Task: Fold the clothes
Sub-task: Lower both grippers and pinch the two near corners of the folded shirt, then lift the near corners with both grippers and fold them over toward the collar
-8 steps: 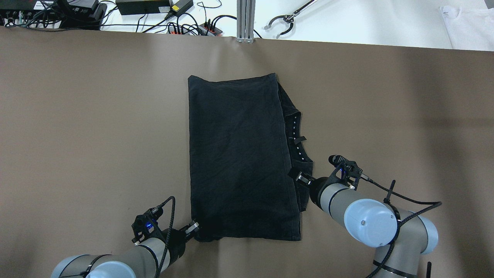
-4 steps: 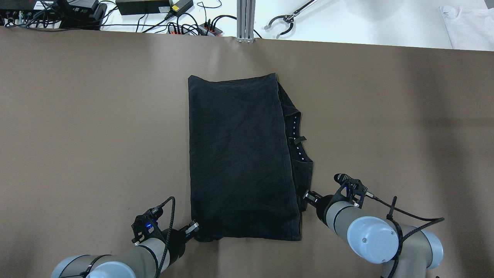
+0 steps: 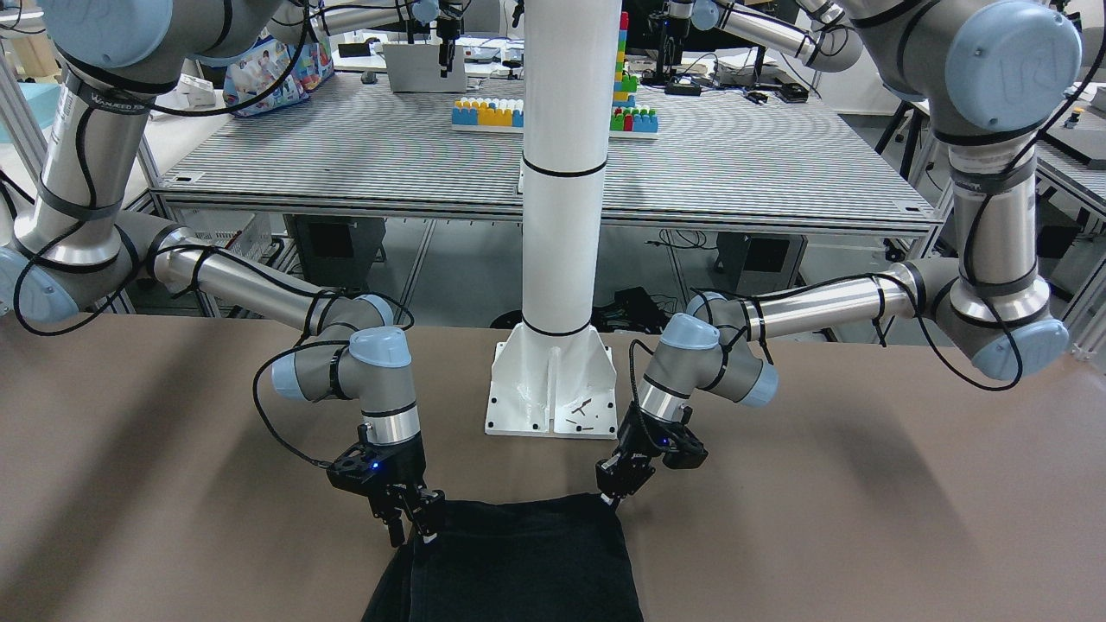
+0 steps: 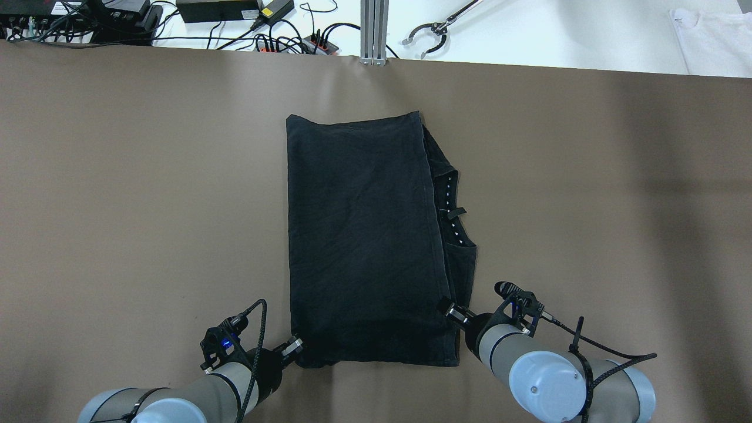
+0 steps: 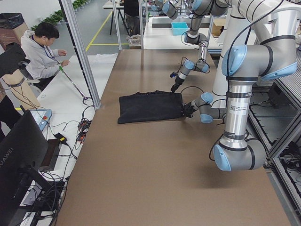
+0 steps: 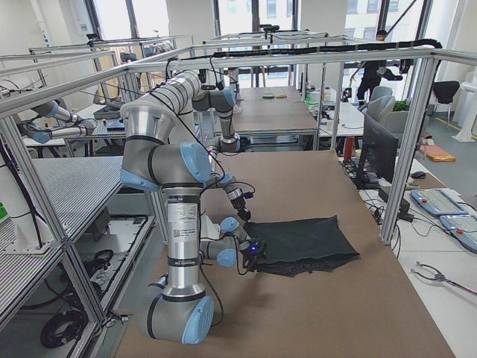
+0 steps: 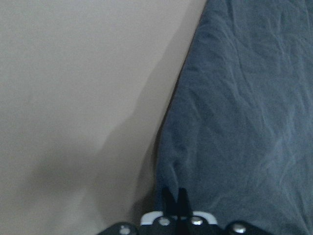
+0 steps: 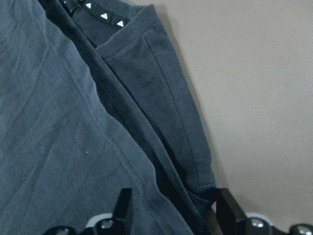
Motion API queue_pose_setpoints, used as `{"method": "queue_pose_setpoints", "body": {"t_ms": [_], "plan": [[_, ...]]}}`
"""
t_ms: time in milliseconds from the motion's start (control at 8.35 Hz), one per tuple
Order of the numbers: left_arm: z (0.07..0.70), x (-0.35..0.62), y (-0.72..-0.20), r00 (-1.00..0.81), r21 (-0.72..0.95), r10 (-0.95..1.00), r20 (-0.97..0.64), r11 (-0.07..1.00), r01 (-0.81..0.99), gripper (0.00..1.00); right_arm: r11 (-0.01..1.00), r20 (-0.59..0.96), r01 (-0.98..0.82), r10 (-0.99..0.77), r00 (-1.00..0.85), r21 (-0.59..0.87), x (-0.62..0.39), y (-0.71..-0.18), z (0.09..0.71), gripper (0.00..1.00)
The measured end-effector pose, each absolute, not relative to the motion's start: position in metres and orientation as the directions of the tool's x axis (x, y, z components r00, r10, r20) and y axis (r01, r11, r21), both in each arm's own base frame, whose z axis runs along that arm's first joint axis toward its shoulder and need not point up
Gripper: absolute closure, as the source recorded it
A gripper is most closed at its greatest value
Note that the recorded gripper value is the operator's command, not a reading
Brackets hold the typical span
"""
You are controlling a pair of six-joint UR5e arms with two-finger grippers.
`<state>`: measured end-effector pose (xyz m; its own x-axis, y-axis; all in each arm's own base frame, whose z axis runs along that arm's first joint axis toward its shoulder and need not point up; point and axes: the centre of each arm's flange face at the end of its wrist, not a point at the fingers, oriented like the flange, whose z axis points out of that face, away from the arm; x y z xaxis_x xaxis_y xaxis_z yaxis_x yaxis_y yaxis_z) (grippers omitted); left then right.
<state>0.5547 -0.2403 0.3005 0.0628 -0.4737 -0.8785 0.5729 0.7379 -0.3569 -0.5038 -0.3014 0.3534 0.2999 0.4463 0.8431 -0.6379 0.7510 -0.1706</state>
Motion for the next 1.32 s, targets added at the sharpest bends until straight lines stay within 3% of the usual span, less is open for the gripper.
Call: {"method": "queue_pose_setpoints", "body": {"t_ms": [240,479,599,719,1317], "plan": [[0.301,0.555,-0.24,0.064,-0.356,-0.474,-0.878,0.738,0.574,1.0,0.737,0.842,-0.653,0.456,0.289,-0.175,-0.512,-0.304,0.353,0.55],[0.301,0.555,-0.24,0.064,-0.356,-0.473,-0.879,0.738,0.574,1.0,0.733,0.843,-0.658,0.457,0.285,-0.175,-0.513,-0.305,0.352,0.67],[0.302,0.555,-0.24,0.065,-0.355,-0.473,-0.878,0.738,0.574,1.0,0.732,0.844,-0.658,0.456,0.282,-0.176,-0.513,-0.305,0.352,0.79],[0.302,0.555,-0.24,0.065,-0.355,-0.473,-0.878,0.738,0.574,1.0,0.732,0.845,-0.658,0.456,0.281,-0.176,-0.513,-0.305,0.351,0.97],[0.285,0.544,-0.238,0.043,-0.364,-0.463,-0.885,0.748,0.555,1.0,0.739,0.852,-0.648,0.447,0.271,-0.182,-0.499,-0.298,0.344,1.0]]}}
